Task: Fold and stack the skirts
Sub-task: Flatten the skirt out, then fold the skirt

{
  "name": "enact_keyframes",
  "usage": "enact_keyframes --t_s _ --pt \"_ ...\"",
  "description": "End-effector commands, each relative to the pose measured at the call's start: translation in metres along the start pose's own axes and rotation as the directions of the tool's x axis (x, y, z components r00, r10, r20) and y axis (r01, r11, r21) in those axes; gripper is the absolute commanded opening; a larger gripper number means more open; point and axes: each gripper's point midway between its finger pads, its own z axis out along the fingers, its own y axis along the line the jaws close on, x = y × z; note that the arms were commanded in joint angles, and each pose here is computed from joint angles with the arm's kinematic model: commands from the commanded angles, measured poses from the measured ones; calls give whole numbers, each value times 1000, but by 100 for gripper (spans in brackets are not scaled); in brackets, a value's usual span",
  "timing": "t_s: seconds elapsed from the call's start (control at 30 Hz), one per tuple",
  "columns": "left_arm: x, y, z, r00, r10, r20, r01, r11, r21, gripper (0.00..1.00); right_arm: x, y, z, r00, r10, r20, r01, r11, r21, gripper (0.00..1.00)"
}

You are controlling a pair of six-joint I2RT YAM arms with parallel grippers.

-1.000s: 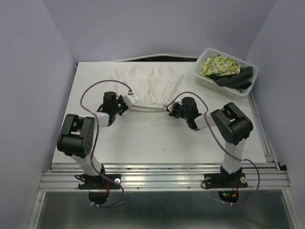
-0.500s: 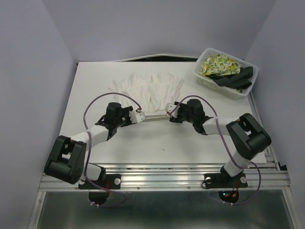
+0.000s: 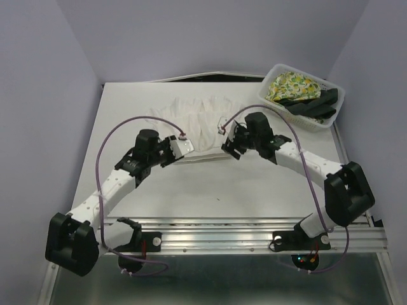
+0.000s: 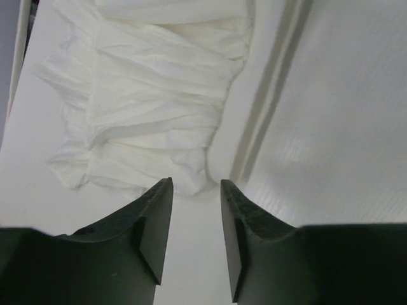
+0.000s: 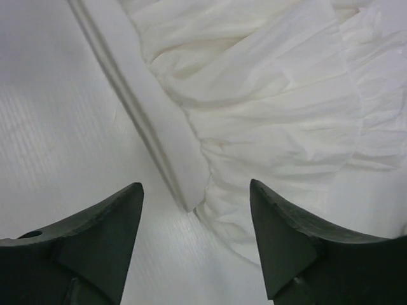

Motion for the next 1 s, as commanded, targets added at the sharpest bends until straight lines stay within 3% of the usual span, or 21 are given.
enact_keyframes --t_s 0.0,0.07,0.17,0.27,0.4,0.57,0.7,0.9,0.97 --pt "-23 64 15 952 -304 -24 300 948 -104 40 -24 -43 24 926 376 -28 -373 926 64 65" --pt "-16 88 40 907 -407 -108 401 913 -77 30 -50 -75 38 905 425 0 -423 900 108 61" --pt "-4 114 73 847 -498 -185 486 867 -111 27 -15 -78 81 821 555 -136 -536 831 150 59" --pt "19 125 98 850 -462 -253 438 887 -148 27 4 -83 107 755 620 -214 -588 784 196 58" --pt "62 117 119 844 -375 -383 346 927 -147 25 37 -82 125 726 627 -284 -574 779 253 58" --pt "102 58 115 839 -198 -506 244 970 24 22 78 -71 124 694 613 -377 -528 790 313 58" --pt "103 -5 92 851 -55 -522 181 964 195 19 92 -70 118 693 591 -413 -499 806 317 59" --pt "47 -100 61 917 88 -390 102 892 440 20 86 -77 126 750 524 -404 -464 852 243 64" --pt "24 -120 58 935 67 -348 116 871 478 20 82 -76 129 776 485 -403 -445 874 197 66"
